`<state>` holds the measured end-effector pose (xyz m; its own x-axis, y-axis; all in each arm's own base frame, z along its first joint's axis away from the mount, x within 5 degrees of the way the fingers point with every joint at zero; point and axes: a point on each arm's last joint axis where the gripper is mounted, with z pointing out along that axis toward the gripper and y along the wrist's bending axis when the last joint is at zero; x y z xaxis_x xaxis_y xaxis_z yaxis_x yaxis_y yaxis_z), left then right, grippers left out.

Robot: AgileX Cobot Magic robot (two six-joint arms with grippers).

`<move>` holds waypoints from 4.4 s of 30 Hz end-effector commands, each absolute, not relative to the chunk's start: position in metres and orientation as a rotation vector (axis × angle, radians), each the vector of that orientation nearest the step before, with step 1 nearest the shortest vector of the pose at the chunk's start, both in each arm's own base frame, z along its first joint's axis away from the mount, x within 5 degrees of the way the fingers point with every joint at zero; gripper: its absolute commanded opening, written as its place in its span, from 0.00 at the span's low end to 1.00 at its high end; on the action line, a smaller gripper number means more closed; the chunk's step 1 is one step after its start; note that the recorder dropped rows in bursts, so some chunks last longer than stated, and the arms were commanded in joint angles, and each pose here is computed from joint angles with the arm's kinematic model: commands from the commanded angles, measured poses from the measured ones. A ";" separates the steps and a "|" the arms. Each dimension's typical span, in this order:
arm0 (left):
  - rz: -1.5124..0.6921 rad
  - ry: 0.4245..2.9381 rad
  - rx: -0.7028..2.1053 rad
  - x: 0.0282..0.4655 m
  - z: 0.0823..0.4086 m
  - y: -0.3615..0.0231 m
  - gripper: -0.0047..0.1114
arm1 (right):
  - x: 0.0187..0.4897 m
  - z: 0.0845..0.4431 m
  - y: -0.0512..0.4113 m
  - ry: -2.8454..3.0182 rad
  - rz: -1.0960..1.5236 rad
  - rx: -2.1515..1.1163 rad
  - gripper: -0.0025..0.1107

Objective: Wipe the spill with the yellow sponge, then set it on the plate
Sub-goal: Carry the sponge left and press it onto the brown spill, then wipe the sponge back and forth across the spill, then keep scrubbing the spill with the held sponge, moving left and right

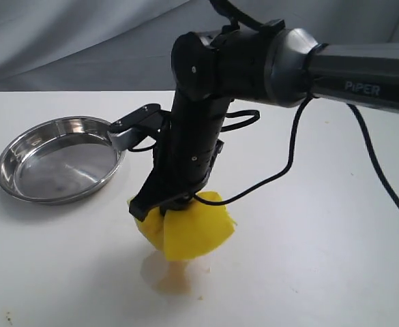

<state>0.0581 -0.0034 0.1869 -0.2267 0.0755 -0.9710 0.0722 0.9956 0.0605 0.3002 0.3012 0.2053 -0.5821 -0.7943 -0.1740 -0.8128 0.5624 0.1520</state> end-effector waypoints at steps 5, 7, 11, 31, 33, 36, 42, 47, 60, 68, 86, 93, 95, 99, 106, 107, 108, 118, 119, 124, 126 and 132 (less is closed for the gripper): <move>-0.010 1.793 0.107 0.058 0.186 -0.004 0.04 | 0.285 0.138 0.297 2.805 0.182 -1.510 0.02; -0.010 1.793 0.107 0.058 0.186 -0.004 0.04 | 0.281 0.123 0.298 2.859 0.209 -1.506 0.02; -0.010 1.793 0.107 0.058 0.186 -0.004 0.04 | 0.267 0.097 0.297 3.056 0.309 -1.536 0.02; -0.010 1.793 0.107 0.058 0.186 -0.004 0.04 | 0.259 0.088 0.300 3.038 0.454 -1.697 0.02; -0.010 1.793 0.107 0.058 0.186 -0.004 0.04 | 0.262 0.107 0.302 2.964 0.460 -1.671 0.02; -0.010 1.793 0.107 0.058 0.186 -0.004 0.04 | 0.267 0.137 0.305 2.838 0.474 -1.612 0.02; -0.010 1.793 0.107 0.058 0.186 -0.004 0.04 | 0.277 0.173 0.308 2.643 0.462 -1.489 0.02; -0.010 1.793 0.107 0.058 0.186 -0.004 0.04 | 0.281 0.171 0.302 2.673 0.346 -1.475 0.19; -0.010 1.793 0.107 0.058 0.186 -0.004 0.04 | 0.276 0.208 0.296 2.609 0.347 -1.438 0.72; -0.010 1.793 0.107 0.058 0.186 -0.004 0.04 | 0.277 0.213 0.278 2.706 0.051 -1.327 0.62; -0.010 1.793 0.107 0.058 0.186 -0.004 0.04 | 0.290 0.115 0.306 2.730 0.208 -1.350 0.10; -0.010 1.793 0.107 0.058 0.186 -0.004 0.04 | 0.323 0.128 0.295 2.660 0.102 -1.214 0.02; -0.010 1.793 0.107 0.058 0.186 -0.004 0.04 | 0.334 0.133 0.286 2.689 0.099 -1.151 0.02; -0.010 1.793 0.107 0.058 0.186 -0.004 0.04 | 0.353 0.136 0.256 2.784 0.065 -1.061 0.02; -0.010 1.793 0.107 0.058 0.186 -0.004 0.04 | 0.363 0.135 0.231 2.874 0.034 -1.007 0.02; -0.010 1.793 0.107 0.058 0.186 -0.004 0.04 | 0.363 0.135 0.231 2.868 0.033 -1.028 0.02; -0.010 1.793 0.107 0.058 0.186 -0.004 0.04 | 0.362 0.135 0.231 2.863 0.039 -1.046 0.02; -0.010 1.793 0.107 0.058 0.186 -0.004 0.04 | 0.327 0.141 0.270 2.781 0.598 -1.409 0.02; -0.010 1.793 0.107 0.058 0.186 -0.004 0.04 | 0.322 0.141 0.274 2.773 0.602 -1.457 0.02; -0.010 1.793 0.107 0.058 0.186 -0.004 0.04 | 0.287 0.142 0.299 2.753 0.597 -1.708 0.02; -0.010 1.793 0.107 0.058 0.186 -0.004 0.04 | 0.275 0.141 0.306 2.742 0.558 -1.802 0.02; -0.010 1.793 0.107 0.058 0.186 -0.004 0.04 | 0.257 0.136 0.324 2.649 0.333 -1.910 0.02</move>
<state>0.0581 -0.0034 0.1869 -0.2267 0.0755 -0.9710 0.0722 0.9956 0.0605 0.2595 0.3201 0.1394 -0.3389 -0.9407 -0.0177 -0.8937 0.3160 0.3184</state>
